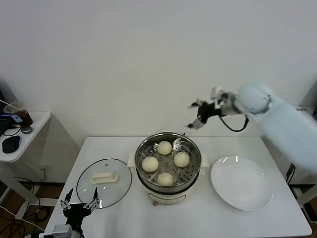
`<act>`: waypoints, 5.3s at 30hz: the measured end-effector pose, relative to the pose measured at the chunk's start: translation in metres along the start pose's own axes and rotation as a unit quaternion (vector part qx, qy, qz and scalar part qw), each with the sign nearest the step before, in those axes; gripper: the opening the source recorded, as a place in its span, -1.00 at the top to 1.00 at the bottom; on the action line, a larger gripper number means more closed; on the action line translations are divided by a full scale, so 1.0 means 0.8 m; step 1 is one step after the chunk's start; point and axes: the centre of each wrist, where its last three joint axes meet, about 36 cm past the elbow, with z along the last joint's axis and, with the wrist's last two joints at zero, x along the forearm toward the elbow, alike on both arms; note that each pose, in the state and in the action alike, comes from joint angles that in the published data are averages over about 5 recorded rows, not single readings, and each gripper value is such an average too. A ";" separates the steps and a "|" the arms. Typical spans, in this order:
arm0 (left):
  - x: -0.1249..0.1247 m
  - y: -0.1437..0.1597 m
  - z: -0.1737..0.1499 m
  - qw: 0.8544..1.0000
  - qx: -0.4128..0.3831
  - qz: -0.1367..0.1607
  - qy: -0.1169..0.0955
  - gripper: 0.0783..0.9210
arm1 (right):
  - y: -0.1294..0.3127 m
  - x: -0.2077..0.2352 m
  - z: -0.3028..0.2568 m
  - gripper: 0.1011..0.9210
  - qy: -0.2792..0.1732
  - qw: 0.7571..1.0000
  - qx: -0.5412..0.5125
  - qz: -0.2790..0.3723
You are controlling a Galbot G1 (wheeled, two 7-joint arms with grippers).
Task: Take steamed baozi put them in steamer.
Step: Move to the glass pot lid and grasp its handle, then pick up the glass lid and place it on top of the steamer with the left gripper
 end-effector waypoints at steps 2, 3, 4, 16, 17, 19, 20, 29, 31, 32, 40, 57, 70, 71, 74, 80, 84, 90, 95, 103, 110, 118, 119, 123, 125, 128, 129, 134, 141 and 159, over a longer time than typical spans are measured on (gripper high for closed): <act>0.002 -0.001 0.001 1.000 0.000 0.001 -0.005 -0.77 | 0.001 0.016 0.021 -0.76 -0.037 0.998 -0.028 0.045; 0.002 -0.002 0.001 1.000 -0.001 0.000 -0.007 -0.77 | 0.003 0.023 0.033 -0.76 -0.055 0.995 -0.043 0.069; 0.002 -0.001 0.001 1.000 -0.002 0.000 -0.011 -0.77 | 0.007 0.029 0.045 -0.76 -0.073 0.991 -0.059 0.092; -0.013 0.007 -0.004 0.997 -0.048 -0.020 -0.063 -0.77 | 0.137 0.041 0.211 -0.76 -0.206 0.873 -0.289 0.335; -0.016 0.008 -0.003 0.996 -0.057 -0.022 -0.068 -0.77 | 0.155 0.036 0.223 -0.76 -0.206 0.861 -0.307 0.349; -0.022 0.009 -0.001 0.993 -0.080 -0.029 -0.078 -0.77 | 0.193 0.027 0.243 -0.76 -0.202 0.840 -0.340 0.371; -0.025 0.010 0.001 0.991 -0.095 -0.035 -0.083 -0.77 | 0.212 0.022 0.252 -0.76 -0.198 0.831 -0.355 0.380; -0.064 0.015 0.041 0.924 -0.341 -0.100 -0.139 -0.77 | 0.346 0.015 0.302 -0.76 -0.137 0.782 -0.432 0.428; -0.072 0.017 0.056 0.894 -0.408 -0.107 -0.153 -0.77 | 0.364 0.015 0.307 -0.76 -0.126 0.775 -0.441 0.434; -0.075 0.018 0.064 0.877 -0.440 -0.107 -0.159 -0.77 | 0.372 0.016 0.310 -0.76 -0.121 0.772 -0.445 0.437; -0.101 0.034 0.113 0.738 -0.646 -0.077 -0.182 -0.77 | 0.408 0.011 0.322 -0.76 -0.096 0.757 -0.464 0.451; -0.147 0.006 0.105 0.696 -0.711 -0.038 -0.093 -0.77 | 0.431 -0.007 0.332 -0.76 -0.076 0.747 -0.470 0.465; -0.187 -0.019 0.106 0.713 -0.699 -0.042 -0.041 -0.77 | 0.437 -0.015 0.341 -0.76 -0.067 0.742 -0.467 0.476; -0.190 -0.020 0.105 0.714 -0.698 -0.044 -0.037 -0.77 | 0.437 -0.016 0.340 -0.76 -0.067 0.742 -0.467 0.477; -0.199 -0.022 0.103 0.716 -0.695 -0.051 -0.028 -0.77 | 0.439 -0.016 0.340 -0.76 -0.067 0.742 -0.465 0.479; -0.219 -0.025 0.100 0.718 -0.693 -0.063 -0.017 -0.77 | 0.442 -0.015 0.341 -0.76 -0.065 0.741 -0.462 0.483; -0.232 -0.028 0.100 0.716 -0.695 -0.065 -0.016 -0.77 | 0.445 -0.013 0.342 -0.76 -0.065 0.739 -0.462 0.485; -0.250 -0.029 0.101 0.714 -0.696 -0.072 -0.018 -0.77 | 0.449 -0.011 0.343 -0.76 -0.064 0.737 -0.462 0.489; -0.258 -0.021 0.106 0.711 -0.699 -0.074 -0.016 -0.71 | 0.454 -0.011 0.344 -0.76 -0.061 0.737 -0.462 0.489; -0.258 -0.018 0.110 0.719 -0.691 -0.067 -0.004 -0.19 | 0.455 -0.011 0.344 -0.76 -0.060 0.738 -0.462 0.489; -0.252 -0.018 0.099 0.737 -0.672 -0.068 0.021 0.28 | 0.455 -0.013 0.340 -0.76 -0.060 0.741 -0.460 0.485; -0.240 -0.014 0.079 0.759 -0.645 -0.081 0.044 0.76 | 0.454 -0.020 0.332 -0.76 -0.066 0.746 -0.458 0.479; -0.238 -0.013 0.076 0.761 -0.642 -0.082 0.046 0.78 | 0.453 -0.021 0.330 -0.76 -0.067 0.747 -0.458 0.478; -0.226 -0.013 0.057 0.769 -0.630 -0.091 0.057 0.78 | 0.448 -0.024 0.324 -0.76 -0.071 0.750 -0.456 0.474; -0.218 -0.016 0.044 0.772 -0.625 -0.099 0.062 0.78 | 0.446 -0.025 0.321 -0.76 -0.072 0.751 -0.456 0.472; -0.207 -0.023 0.020 0.774 -0.618 -0.116 0.070 0.78 | 0.446 -0.024 0.317 -0.76 -0.071 0.752 -0.457 0.470; -0.204 -0.025 0.011 0.775 -0.616 -0.123 0.072 0.78 | 0.446 -0.024 0.316 -0.76 -0.070 0.752 -0.458 0.469; -0.184 -0.042 -0.024 0.777 -0.605 -0.154 0.079 0.78 | 0.450 -0.021 0.307 -0.76 -0.059 0.750 -0.466 0.466; -0.144 -0.072 -0.065 0.781 -0.591 -0.189 0.071 0.78 | 0.461 -0.015 0.299 -0.76 -0.043 0.748 -0.474 0.462; -0.100 -0.162 -0.131 0.788 -0.584 -0.195 0.020 0.78 | 0.479 -0.012 0.303 -0.76 -0.007 0.756 -0.469 0.457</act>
